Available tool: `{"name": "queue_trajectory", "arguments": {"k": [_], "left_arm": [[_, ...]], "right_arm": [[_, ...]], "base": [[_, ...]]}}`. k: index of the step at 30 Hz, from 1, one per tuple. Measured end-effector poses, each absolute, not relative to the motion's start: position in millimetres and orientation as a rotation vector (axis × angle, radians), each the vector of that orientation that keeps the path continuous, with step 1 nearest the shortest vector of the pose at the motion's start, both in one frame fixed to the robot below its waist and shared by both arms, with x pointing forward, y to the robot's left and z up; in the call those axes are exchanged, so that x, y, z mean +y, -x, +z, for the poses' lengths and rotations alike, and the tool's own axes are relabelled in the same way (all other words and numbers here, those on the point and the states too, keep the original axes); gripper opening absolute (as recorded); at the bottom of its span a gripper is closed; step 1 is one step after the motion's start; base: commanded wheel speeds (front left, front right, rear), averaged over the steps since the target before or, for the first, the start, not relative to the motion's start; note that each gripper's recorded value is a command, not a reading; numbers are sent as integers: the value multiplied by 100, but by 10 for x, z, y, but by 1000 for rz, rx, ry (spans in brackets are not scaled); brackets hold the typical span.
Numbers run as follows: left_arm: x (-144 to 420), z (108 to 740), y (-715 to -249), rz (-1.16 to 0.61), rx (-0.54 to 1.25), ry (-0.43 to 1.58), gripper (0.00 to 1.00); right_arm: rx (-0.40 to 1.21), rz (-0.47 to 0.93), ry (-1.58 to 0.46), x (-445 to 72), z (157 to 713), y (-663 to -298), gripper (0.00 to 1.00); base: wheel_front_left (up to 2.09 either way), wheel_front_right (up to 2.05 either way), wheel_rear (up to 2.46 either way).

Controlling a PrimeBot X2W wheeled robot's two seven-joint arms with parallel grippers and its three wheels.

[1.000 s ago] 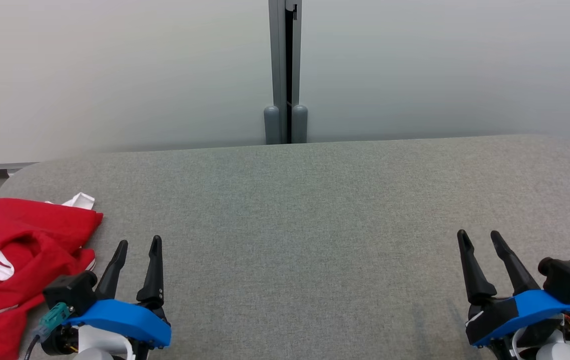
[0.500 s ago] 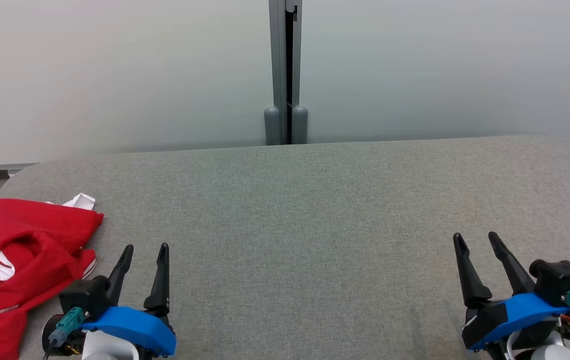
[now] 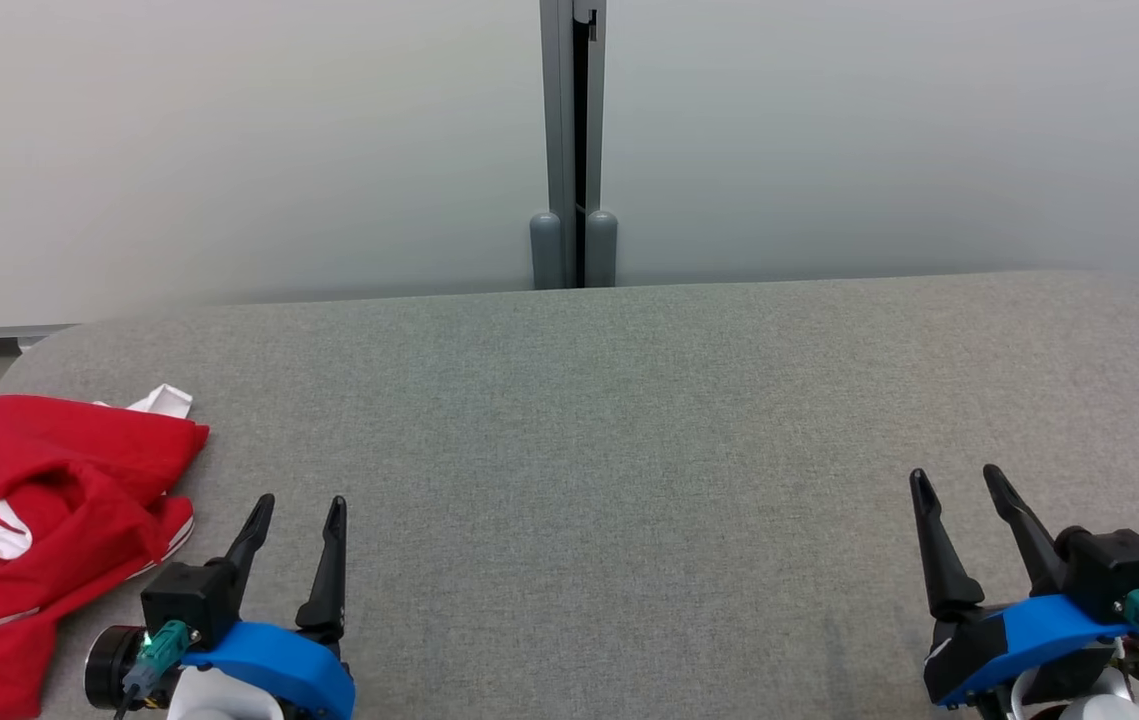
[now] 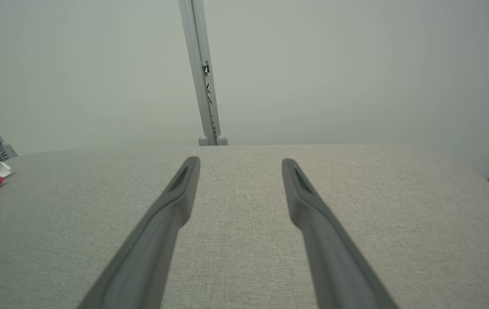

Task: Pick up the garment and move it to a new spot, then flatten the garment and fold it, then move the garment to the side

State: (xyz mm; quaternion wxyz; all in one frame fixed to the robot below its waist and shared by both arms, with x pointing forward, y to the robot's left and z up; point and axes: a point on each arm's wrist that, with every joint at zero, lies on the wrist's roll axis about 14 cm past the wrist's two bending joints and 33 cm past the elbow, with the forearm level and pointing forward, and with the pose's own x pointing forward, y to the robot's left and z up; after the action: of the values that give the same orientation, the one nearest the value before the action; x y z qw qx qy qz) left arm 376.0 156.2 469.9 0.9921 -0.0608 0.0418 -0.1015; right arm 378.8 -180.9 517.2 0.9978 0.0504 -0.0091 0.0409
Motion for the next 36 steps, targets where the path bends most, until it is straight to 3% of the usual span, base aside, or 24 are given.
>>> {"name": "queue_trajectory", "arguments": {"k": [22, 36], "left_arm": [[1668, 4690, -3731, -177, 73, 69, 100], [2420, 4729, -3450, 72, 52, 86, 100]], "right_arm": [[-25, 94, -56, -1739, 5164, -3807, 100], [-44, 310, -79, -959, 5251, -4033, 100]], "base": [[0, 0, 0], [0, 0, 0]]}}
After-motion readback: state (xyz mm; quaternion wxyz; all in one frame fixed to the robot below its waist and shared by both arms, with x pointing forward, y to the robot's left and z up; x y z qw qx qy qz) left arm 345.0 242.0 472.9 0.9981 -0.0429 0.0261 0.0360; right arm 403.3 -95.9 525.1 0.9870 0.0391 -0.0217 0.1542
